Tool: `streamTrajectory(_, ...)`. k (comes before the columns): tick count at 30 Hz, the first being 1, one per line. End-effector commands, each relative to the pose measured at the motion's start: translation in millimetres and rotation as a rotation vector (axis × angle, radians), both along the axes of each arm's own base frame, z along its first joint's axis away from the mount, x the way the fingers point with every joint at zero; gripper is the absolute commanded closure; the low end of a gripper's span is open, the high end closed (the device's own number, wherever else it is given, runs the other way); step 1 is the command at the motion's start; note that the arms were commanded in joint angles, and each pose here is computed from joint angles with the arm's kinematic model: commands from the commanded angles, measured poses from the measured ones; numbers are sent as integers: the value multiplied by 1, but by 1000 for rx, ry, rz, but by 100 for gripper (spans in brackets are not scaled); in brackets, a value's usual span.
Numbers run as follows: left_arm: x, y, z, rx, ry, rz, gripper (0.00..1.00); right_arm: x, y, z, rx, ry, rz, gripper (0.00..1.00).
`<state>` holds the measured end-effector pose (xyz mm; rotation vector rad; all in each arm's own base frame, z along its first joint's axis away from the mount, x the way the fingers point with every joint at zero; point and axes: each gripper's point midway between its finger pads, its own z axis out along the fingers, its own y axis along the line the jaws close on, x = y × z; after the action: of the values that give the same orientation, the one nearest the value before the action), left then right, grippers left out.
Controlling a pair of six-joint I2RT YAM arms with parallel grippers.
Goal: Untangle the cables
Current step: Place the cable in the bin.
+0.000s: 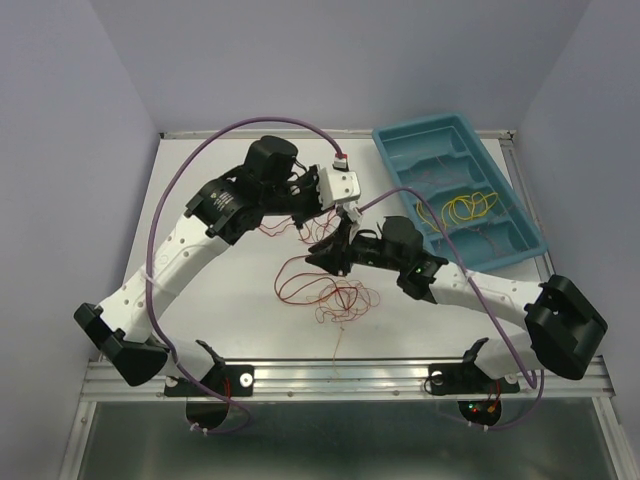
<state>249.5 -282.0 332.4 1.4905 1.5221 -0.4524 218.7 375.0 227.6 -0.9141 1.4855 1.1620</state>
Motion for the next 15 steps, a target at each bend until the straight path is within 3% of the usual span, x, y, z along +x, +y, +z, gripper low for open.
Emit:
streamTrajectory(1, 15, -2, 28, -68, -74, 69, 100, 5, 5, 30, 50, -73, -15, 75)
streamTrajectory(3, 24, 0, 26, -69, -80, 121, 100, 7, 1, 33, 59, -75, -38, 100)
streamTrajectory(8, 47, 12, 31, -113, -106, 224, 98, 26, -12, 33, 66, -39, -185, 99)
streamTrajectory(9, 56, 18, 36, -144, -129, 285, 82, 36, -17, 33, 67, -18, -255, 100)
streamTrajectory(11, 72, 32, 37, -173, -151, 363, 61, 54, -25, 32, 60, 16, -354, 100)
streamTrajectory(12, 78, 37, 38, -206, -158, 401, 44, 65, -29, 29, 39, 50, -399, 99)
streamTrajectory(15, 87, 54, 35, -248, -147, 429, 32, 107, -59, 24, 46, 166, -523, 100)
